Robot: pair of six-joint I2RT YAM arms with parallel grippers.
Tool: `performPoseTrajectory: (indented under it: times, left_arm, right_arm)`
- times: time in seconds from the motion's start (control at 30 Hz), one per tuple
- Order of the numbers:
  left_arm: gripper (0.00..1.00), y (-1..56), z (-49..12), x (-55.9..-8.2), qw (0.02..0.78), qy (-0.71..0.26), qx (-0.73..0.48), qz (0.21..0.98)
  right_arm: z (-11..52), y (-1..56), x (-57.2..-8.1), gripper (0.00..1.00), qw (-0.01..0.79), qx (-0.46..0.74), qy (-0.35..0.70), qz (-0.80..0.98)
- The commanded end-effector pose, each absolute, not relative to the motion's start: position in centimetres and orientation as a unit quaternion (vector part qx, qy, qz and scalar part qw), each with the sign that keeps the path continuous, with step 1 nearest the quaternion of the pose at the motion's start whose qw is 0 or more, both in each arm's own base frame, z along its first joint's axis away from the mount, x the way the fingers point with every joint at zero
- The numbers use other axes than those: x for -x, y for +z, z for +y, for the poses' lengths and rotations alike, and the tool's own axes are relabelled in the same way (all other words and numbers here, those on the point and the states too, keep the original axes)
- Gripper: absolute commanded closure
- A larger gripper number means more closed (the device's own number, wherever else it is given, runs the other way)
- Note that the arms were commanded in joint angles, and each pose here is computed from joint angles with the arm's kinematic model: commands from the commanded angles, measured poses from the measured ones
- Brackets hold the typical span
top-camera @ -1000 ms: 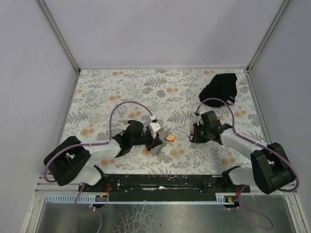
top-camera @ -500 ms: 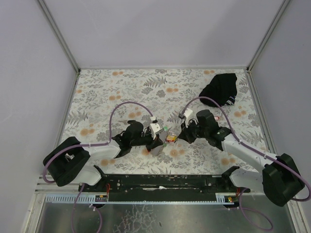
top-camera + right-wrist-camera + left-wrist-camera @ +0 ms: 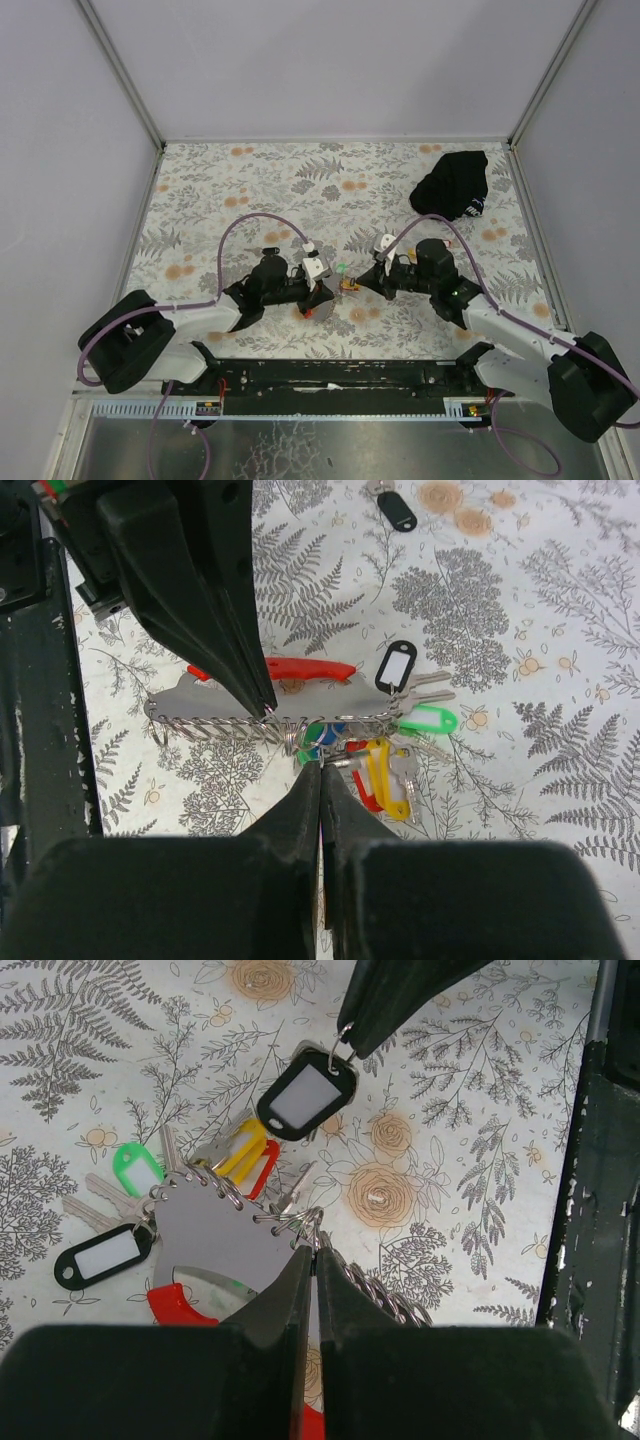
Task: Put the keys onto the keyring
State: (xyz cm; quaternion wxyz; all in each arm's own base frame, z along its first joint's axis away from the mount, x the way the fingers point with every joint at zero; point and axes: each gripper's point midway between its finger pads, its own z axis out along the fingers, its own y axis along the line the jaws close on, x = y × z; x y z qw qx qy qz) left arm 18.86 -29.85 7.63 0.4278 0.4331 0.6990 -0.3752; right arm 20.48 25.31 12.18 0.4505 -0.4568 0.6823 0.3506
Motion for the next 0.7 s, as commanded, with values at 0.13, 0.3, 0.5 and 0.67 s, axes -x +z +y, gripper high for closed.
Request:
performPoseTrajectory:
  times: [0.13,0.3,0.5,0.67]
  left_arm:
    - [1.00,10.6,-30.7,-19.2,0.480,-0.391,-0.438,0.652]
    - [1.00,11.0,-30.5,-19.1,0.487,-0.391,-0.435,0.648]
    - [1.00,11.0,-30.4,-19.0,0.491,-0.392,-0.437,0.644]
    - [1.00,10.9,-30.4,-18.9,0.492,-0.392,-0.436,0.643]
  right_arm:
    - [25.8,17.4,-20.4,0.97,0.601,0.451,0.359,0.553]
    - [25.2,17.0,-20.4,0.97,0.596,0.450,0.343,0.569]
    - [25.9,16.0,-18.6,1.00,0.543,0.538,0.350,0.541]
    - [26.4,14.6,-18.1,1.00,0.504,0.565,0.364,0.542]
